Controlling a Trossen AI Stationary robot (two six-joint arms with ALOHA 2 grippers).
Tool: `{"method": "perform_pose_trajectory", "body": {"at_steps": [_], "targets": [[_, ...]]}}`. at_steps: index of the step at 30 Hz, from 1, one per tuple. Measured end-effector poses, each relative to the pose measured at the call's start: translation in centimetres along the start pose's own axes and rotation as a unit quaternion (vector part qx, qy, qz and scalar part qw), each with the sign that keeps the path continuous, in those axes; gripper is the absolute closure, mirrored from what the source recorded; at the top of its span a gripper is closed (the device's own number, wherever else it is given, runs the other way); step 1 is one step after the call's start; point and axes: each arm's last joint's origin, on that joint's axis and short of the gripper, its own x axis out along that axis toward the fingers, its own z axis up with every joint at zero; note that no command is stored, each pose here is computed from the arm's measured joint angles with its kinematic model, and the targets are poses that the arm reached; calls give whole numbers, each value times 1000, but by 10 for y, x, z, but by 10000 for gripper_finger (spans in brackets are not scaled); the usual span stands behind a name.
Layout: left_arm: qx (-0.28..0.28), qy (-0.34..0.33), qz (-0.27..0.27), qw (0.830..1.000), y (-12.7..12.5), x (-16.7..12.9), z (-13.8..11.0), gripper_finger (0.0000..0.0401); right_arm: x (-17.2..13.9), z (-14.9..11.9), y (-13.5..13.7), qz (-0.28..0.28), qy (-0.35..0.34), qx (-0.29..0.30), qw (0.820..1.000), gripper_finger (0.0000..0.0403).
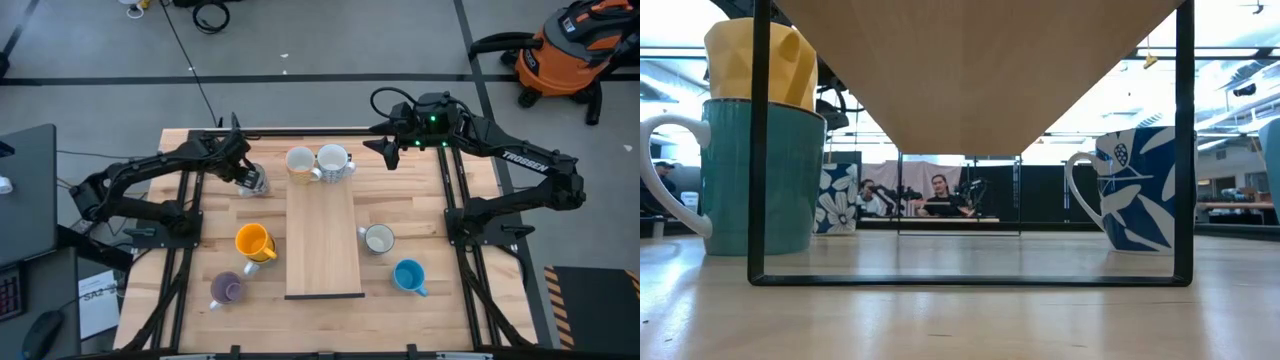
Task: Place coffee mugs
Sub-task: Put the right white and blue mug on the shelf
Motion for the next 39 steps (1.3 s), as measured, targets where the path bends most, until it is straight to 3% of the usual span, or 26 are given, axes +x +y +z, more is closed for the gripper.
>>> {"method": "perform_pose_trajectory", "body": {"at_steps": [6, 16, 23, 28, 31, 33, 39], "targets": [[4, 0, 0, 1000, 0, 0, 0, 292, 0, 0, 0, 0, 0, 0, 1000, 157], [17, -7, 2, 1000, 0, -2, 2, 371, 0, 0, 0, 0, 0, 0, 1000, 157], [124, -45, 2, 991, -3, -25, 24, 375, 0, 0, 0, 0, 0, 0, 1000, 157], [263, -57, 6, 963, -6, -49, 36, 372, 0, 0, 0, 0, 0, 0, 1000, 157], [312, -61, 8, 948, -7, -61, 40, 371, 0, 0, 0, 0, 1, 0, 1000, 157], [306, -62, 6, 950, -8, -65, 41, 371, 0, 0, 0, 0, 1, 0, 1000, 157], [178, -56, -1, 983, -7, -65, 40, 371, 0, 0, 0, 0, 2, 0, 1000, 157]]}}
